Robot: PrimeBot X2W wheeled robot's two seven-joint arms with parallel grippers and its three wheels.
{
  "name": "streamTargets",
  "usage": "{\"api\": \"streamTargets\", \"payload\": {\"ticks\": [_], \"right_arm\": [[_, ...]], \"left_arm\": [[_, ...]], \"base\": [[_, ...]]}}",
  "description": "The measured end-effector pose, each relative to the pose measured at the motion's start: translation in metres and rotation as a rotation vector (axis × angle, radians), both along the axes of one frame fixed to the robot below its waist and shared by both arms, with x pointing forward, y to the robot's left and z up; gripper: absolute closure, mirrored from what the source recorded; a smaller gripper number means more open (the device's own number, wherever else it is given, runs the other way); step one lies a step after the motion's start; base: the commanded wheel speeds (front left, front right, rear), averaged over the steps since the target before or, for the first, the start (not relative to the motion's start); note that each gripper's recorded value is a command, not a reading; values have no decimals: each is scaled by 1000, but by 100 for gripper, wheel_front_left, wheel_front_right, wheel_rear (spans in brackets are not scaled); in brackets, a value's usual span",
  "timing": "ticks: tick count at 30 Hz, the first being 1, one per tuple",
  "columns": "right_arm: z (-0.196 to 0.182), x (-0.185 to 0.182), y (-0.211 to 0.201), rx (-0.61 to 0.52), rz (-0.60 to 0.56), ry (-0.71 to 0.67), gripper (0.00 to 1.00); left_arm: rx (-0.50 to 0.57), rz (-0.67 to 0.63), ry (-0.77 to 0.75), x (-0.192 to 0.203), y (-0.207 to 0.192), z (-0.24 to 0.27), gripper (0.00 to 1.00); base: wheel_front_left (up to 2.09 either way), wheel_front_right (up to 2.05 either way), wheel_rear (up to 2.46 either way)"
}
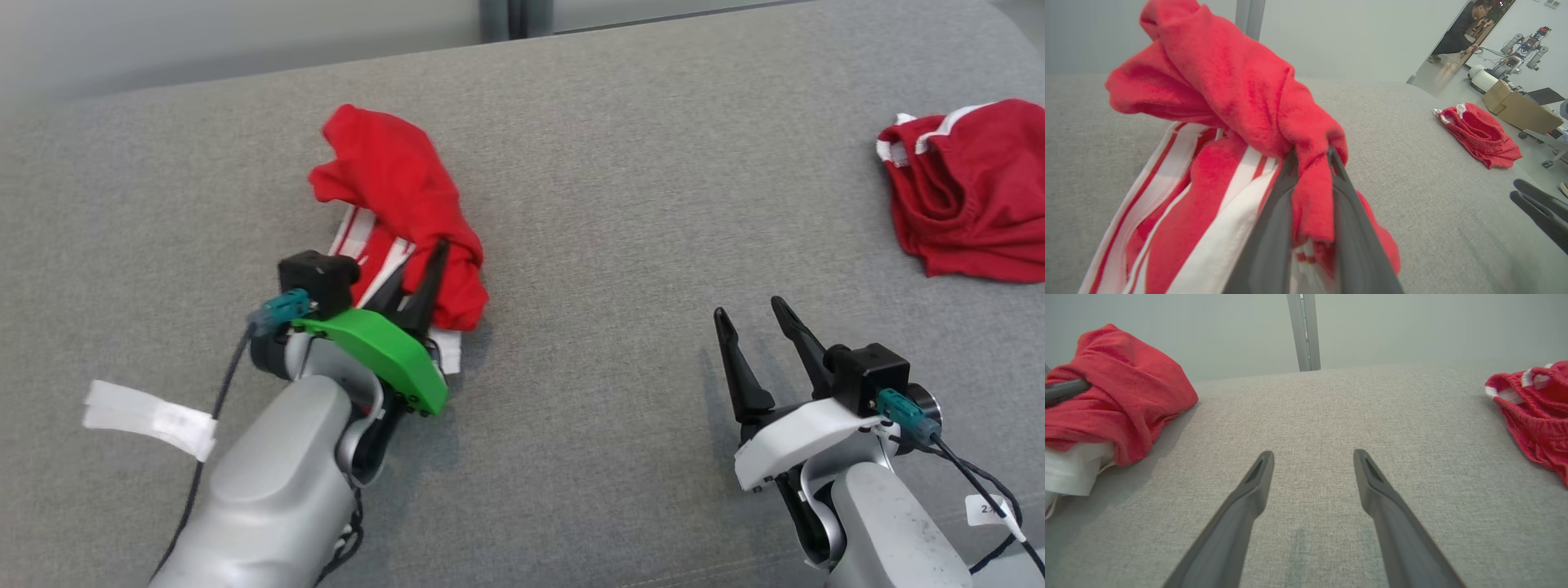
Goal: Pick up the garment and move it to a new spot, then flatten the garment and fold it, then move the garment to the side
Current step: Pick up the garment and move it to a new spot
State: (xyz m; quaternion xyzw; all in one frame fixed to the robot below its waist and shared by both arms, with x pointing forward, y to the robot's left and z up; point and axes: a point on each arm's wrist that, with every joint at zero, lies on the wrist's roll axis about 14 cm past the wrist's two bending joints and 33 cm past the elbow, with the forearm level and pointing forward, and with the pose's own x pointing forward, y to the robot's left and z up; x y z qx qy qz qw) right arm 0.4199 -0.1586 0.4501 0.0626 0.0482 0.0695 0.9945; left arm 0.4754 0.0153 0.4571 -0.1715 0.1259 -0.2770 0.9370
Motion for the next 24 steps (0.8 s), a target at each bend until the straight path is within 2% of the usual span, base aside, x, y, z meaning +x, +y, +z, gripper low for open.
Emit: {"api": "streamTargets", "payload": {"ticks": [6,11,12,13,14,19,24], "right_arm": [[3,-18,-25,3,-82,3,0],[7,-30,-46,-4,-144,-4,0],[8,-33,-49,-5,-154,-4,0],[8,-35,-52,-6,-164,-4,0],[9,-38,-55,-6,-175,-6,0],[15,-47,-62,-2,-202,-22,0],[22,-47,-49,9,-165,-45,0]], "left_arm": [[-53,-188,-1,-31,-76,6,100],[-20,-272,25,-47,-103,-8,100],[-10,-275,32,-48,-104,-12,67],[5,-275,39,-49,-103,-17,12],[15,-274,46,-50,-102,-21,0],[37,-211,5,-44,-88,-15,0],[44,-109,-8,-50,-56,-15,0]], "base": [[0,0,0],[0,0,0],[0,0,0],[0,0,0],[0,0,0],[0,0,0],[0,0,0]]}}
